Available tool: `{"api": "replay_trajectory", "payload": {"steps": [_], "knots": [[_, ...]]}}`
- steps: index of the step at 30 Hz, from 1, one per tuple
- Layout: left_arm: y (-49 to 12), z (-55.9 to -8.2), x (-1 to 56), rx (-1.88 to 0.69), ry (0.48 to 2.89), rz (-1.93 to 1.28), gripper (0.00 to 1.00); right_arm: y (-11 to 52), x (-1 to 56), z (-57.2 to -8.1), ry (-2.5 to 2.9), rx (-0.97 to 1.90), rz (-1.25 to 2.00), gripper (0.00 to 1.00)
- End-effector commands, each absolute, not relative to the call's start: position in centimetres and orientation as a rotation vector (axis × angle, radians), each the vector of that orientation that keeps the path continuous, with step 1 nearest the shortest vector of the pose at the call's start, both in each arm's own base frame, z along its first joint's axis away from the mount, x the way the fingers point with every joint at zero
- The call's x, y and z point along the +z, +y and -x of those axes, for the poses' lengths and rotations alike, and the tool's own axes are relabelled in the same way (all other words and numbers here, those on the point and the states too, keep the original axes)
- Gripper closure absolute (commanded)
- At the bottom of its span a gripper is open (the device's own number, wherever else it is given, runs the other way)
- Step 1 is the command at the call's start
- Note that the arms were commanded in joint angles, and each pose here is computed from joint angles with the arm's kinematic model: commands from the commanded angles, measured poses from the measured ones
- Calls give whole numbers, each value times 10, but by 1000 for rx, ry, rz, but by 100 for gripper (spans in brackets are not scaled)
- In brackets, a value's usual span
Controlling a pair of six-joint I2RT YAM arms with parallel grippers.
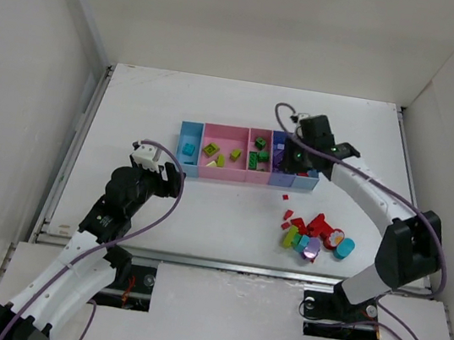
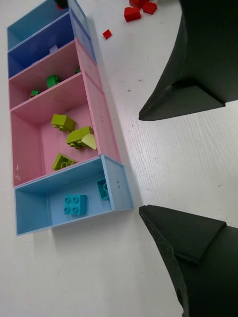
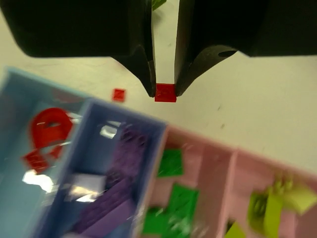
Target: Sort the legos into containers by color
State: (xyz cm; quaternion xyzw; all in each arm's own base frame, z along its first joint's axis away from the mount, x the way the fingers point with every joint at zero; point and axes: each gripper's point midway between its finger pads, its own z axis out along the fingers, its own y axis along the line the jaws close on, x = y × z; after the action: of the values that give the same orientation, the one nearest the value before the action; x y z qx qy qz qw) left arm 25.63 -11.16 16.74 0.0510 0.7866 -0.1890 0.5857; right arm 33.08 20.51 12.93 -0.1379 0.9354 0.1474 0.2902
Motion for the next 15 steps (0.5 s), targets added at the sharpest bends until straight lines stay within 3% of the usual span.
{"api": "replay_trajectory", "payload": {"steps": [1,8,15], "knots": [[-112,-259,178,-451,1781,-115,34,170,158,-385,2397,301,119,100],[-112,-259,181,-453,1772,-114,34,138,135,-424,2463,106,20,100],[-112,-259,181,-453,1772,-114,34,116,105,-429,2539,5,-62,100]]}}
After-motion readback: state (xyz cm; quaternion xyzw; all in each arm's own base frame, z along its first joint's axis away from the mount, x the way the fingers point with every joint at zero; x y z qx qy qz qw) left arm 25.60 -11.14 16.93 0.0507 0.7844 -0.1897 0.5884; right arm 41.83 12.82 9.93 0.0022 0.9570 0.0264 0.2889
